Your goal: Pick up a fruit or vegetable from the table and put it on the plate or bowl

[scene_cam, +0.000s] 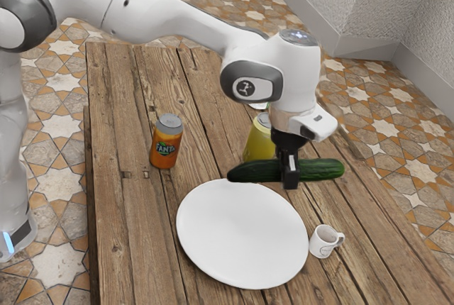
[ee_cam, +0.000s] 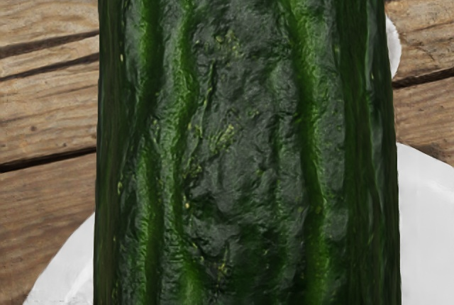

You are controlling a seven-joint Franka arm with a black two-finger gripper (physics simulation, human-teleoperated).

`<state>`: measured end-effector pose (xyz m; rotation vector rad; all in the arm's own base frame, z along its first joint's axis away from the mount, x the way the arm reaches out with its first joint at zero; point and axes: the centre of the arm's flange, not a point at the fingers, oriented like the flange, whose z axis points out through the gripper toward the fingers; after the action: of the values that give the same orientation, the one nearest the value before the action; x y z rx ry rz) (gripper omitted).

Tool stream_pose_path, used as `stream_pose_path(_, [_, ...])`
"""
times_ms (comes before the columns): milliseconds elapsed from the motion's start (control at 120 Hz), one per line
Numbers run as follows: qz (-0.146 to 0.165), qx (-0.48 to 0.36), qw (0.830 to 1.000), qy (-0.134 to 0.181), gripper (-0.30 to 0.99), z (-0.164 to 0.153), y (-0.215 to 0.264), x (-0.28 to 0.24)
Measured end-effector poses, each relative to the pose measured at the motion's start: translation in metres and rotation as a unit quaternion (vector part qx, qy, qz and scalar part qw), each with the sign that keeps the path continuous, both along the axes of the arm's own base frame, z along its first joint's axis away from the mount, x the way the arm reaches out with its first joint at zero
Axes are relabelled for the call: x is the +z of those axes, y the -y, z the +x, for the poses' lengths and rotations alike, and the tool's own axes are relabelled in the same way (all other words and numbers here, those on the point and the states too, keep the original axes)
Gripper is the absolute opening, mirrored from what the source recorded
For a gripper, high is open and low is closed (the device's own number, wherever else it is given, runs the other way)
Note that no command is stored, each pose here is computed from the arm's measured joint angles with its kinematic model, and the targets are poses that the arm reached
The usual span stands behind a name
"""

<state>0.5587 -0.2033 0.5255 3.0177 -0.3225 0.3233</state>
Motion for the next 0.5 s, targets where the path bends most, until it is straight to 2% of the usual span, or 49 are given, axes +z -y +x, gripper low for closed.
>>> stream_pose_path(108, [-0.015, 0.042, 0.999, -0.004, 0.14, 0.007, -0.01, -0.018])
stream_pose_path(233, [-0.03, 0.032, 0.999, 0.004, 0.15, -0.008, 0.037, -0.016])
stream_pose_path(342, [-0.042, 0.016, 0.999, 0.016, 0.42, -0.028, 0.073, -0.003])
stream_pose_path(500, [-0.052, 0.027, 0.998, 0.027, 0.6, -0.027, 0.075, 0.002])
